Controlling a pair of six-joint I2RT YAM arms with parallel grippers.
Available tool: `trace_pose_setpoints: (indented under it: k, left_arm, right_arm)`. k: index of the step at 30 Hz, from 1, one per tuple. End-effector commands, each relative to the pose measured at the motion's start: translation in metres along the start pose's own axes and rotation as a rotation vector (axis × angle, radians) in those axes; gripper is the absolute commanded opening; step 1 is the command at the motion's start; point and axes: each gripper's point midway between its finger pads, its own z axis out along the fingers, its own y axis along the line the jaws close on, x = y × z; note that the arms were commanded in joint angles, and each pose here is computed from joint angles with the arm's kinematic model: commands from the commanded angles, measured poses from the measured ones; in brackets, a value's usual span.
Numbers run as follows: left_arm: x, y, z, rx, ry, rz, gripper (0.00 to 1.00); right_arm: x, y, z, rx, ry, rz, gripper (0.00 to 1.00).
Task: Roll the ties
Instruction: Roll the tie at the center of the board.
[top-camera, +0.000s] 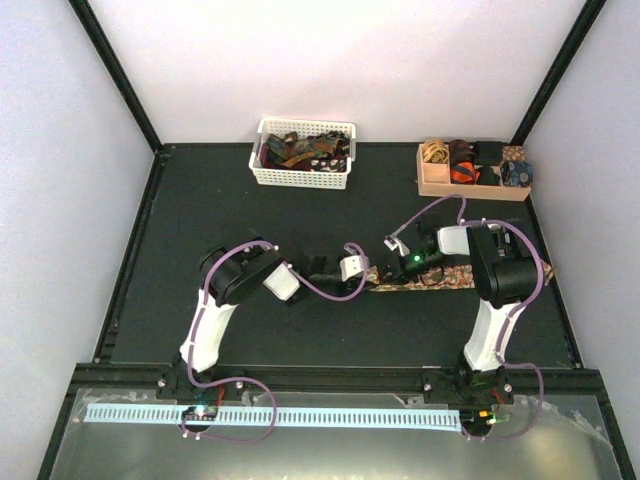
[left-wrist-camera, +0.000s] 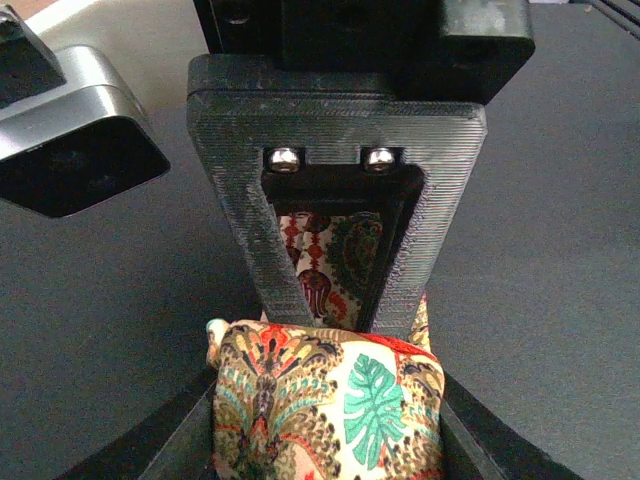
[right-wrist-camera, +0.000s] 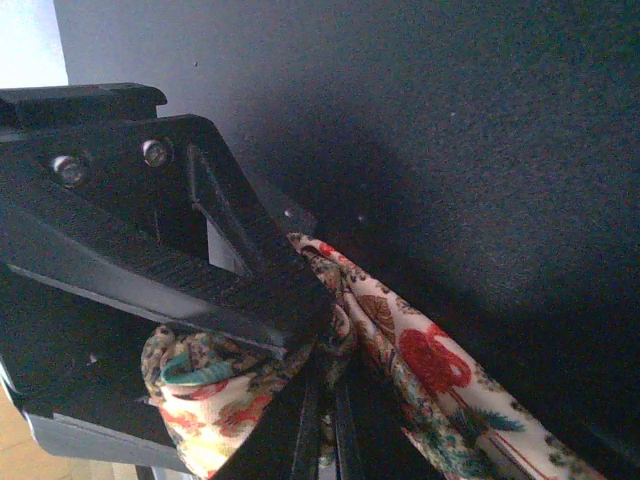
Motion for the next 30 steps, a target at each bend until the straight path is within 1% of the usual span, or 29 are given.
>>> trace_pose_setpoints:
  k: [1,3,6,11,13,19,21,23,25,30]
  left_arm:
    - [0.053,-0.005,0.005,-0.018,0.197,-0.051,0.43]
    - [0.063,-0.004,0.002,-0.031,0.261,-0.068,0.41]
    - [0.075,-0.005,-0.006,-0.039,0.357,-0.088,0.37]
    - [0.090,-0.013,-0.020,-0.037,0.465,-0.131,0.36]
    - [0.095,-0.014,-0.025,-0.045,0.501,-0.141,0.36]
    - [0.096,-0.014,-0.032,-0.050,0.544,-0.153,0.36]
    - [0.099,-0.015,-0.032,-0.048,0.554,-0.166,0.36]
    - [0.098,-0.014,-0.030,-0.047,0.559,-0.175,0.36]
    - [0.099,-0.012,-0.029,-0.047,0.567,-0.182,0.36]
    - [0.102,-0.011,-0.027,-0.045,0.592,-0.205,0.37]
  right_arm:
    - [0.015,-0.038,0.006,0.169,0.047,0.017,0.01]
    - [0.014,-0.033,0.005,0.154,0.045,0.007,0.02]
    - [0.009,-0.021,-0.002,0.136,0.029,-0.021,0.08]
    - [-0.004,-0.004,-0.020,0.130,-0.014,-0.068,0.18]
    - [-0.009,-0.001,-0.027,0.133,-0.025,-0.071,0.21]
    - [-0.009,0.000,-0.046,0.132,-0.041,-0.075,0.25]
    - [-0.009,0.010,-0.048,0.089,-0.069,-0.095,0.33]
    - [-0.011,0.023,-0.048,0.035,-0.123,-0.097,0.42]
    - [-0.010,0.030,-0.043,0.000,-0.146,-0.102,0.47]
    - [-0.010,0.028,-0.024,0.000,-0.113,-0.098,0.47]
